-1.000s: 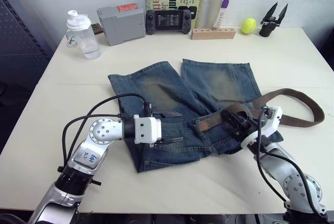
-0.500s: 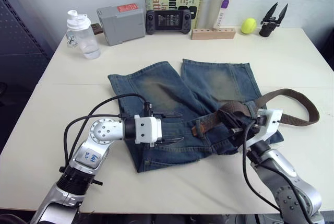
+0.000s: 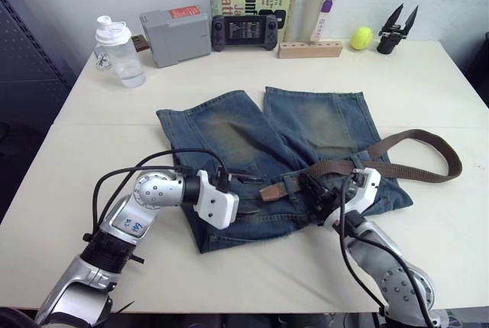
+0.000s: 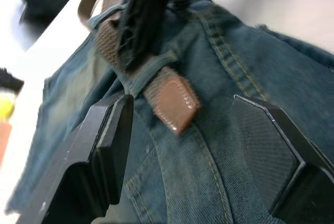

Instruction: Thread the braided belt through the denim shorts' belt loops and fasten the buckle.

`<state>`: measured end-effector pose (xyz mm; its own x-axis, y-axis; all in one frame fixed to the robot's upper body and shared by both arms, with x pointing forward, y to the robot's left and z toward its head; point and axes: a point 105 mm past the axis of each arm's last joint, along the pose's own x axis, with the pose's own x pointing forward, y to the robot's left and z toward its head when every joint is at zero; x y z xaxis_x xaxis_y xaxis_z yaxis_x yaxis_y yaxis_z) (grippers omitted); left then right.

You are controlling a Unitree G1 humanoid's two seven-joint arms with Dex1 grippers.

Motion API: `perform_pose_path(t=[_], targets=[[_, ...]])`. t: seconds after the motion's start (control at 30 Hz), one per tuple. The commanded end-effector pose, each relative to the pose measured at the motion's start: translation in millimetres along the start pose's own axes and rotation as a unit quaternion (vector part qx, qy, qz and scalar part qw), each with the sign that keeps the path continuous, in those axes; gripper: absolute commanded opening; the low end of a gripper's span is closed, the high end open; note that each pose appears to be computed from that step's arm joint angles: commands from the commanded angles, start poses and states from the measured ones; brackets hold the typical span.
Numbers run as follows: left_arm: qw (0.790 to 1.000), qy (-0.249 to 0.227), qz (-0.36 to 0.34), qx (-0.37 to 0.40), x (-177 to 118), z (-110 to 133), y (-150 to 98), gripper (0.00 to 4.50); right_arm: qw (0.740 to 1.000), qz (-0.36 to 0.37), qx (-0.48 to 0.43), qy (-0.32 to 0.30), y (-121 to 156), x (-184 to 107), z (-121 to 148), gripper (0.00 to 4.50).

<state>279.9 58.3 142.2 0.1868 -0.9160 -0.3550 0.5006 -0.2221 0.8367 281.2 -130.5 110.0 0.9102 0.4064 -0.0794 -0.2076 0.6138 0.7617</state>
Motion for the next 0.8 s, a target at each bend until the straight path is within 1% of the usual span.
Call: perform_pose_path(t=[0.03,0.13,0.2,0.3,0.37,0.47,0.57,0.67,0.7,0.73,0.8], targets=[[0.997,-0.004,0.034,0.063,6.1,3.1,13.1,3.35,0.998,-0.014,0.048,0.047,-7.5,-1.5,-15.0,0.00],[0.995,-0.005,0.050,0.091,10.7,1.6,15.8,3.35,0.997,-0.009,0.047,0.061,-2.8,-0.4,-18.7,0.00],[0.994,-0.009,0.058,0.093,13.5,1.6,16.1,3.35,0.997,-0.008,0.047,0.064,-0.9,0.2,-20.5,0.00],[0.993,-0.003,0.039,0.108,15.9,-1.6,8.7,3.35,0.997,-0.004,0.052,0.062,1.7,1.4,-21.0,0.00],[0.993,0.002,0.038,0.113,16.1,-4.1,8.2,3.35,0.997,-0.003,0.051,0.061,2.2,1.5,-20.5,0.00],[0.991,0.011,0.056,0.122,17.0,-7.6,14.9,3.35,0.997,-0.003,0.051,0.058,2.8,1.2,-19.2,0.00],[0.990,0.015,0.061,0.129,17.5,-9.9,16.4,3.35,0.997,-0.003,0.050,0.057,3.2,1.0,-18.6,0.00],[0.990,0.012,0.055,0.130,18.5,-10.0,13.6,2.54,0.997,-0.003,0.048,0.057,3.6,0.7,-18.7,0.00],[0.990,0.012,0.054,0.131,18.7,-10.0,12.8,2.12,0.997,-0.003,0.049,0.057,3.7,0.6,-18.7,0.00],[0.990,0.012,0.053,0.132,18.7,-10.0,12.3,1.82,0.997,-0.003,0.049,0.057,3.8,0.5,-18.7,0.00],[0.990,0.015,0.051,0.133,19.4,-11.0,11.3,0.90,0.997,-0.004,0.049,0.056,3.5,0.4,-18.5,0.00]])
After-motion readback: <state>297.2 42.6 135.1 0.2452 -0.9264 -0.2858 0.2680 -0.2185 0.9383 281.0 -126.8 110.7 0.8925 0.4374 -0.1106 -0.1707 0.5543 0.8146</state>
